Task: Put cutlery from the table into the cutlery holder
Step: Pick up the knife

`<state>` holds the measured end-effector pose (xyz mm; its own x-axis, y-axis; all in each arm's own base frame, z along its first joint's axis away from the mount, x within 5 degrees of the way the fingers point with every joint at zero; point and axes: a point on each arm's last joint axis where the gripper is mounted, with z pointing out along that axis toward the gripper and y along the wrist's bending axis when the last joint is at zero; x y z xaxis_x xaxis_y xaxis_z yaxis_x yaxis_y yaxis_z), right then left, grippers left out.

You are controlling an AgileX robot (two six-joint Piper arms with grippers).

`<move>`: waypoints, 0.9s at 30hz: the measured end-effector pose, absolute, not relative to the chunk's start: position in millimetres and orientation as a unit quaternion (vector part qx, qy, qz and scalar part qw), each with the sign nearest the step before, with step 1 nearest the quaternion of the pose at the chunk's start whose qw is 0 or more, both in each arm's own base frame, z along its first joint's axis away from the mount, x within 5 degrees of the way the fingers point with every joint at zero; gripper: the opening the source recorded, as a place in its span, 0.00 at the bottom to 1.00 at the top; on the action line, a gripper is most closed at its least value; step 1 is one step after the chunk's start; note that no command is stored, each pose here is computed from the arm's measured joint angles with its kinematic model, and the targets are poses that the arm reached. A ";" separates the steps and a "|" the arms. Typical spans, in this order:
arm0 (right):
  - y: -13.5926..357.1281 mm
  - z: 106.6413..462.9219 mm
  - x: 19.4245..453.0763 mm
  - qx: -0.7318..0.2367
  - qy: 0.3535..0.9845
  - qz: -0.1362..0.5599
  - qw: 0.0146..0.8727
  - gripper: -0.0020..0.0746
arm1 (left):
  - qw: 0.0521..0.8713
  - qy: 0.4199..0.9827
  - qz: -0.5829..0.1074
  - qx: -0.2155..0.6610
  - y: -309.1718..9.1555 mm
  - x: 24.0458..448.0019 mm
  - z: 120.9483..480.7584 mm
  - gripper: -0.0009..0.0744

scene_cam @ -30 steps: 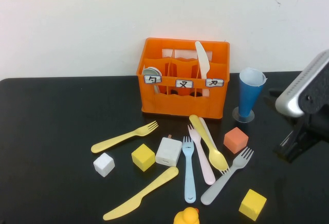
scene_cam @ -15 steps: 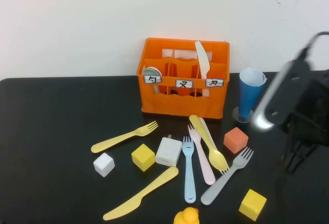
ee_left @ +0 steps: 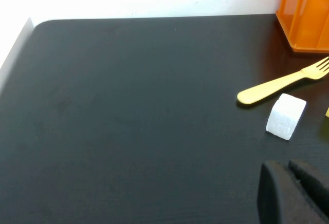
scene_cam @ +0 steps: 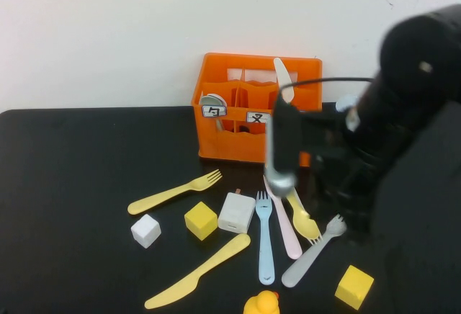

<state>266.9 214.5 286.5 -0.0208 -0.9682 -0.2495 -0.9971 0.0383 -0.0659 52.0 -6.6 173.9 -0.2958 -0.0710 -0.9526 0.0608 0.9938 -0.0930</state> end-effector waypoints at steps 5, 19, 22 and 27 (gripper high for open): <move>239.1 276.9 283.6 -0.692 0.707 0.108 0.098 0.13 | 0.593 0.803 -0.056 -0.003 -6.6 52.0 173.9 0.01; 314.7 207.3 285.5 -0.835 0.536 0.103 0.071 0.51 | 0.593 0.803 -0.056 -0.003 -6.6 52.0 173.9 0.01; 325.3 191.4 293.3 -0.850 0.521 0.067 0.042 0.54 | 0.593 0.803 -0.056 -0.003 -6.6 52.0 173.9 0.01; 340.8 167.0 308.2 -0.854 0.517 0.049 0.019 0.55 | 0.593 0.803 -0.056 -0.003 -6.6 52.0 173.9 0.01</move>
<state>308.2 340.8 167.0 0.4609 -0.8815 -0.1027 -0.8852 -0.4649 0.0176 52.0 -6.6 173.9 -0.2958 -0.0710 -0.9526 0.0608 0.9938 -0.0930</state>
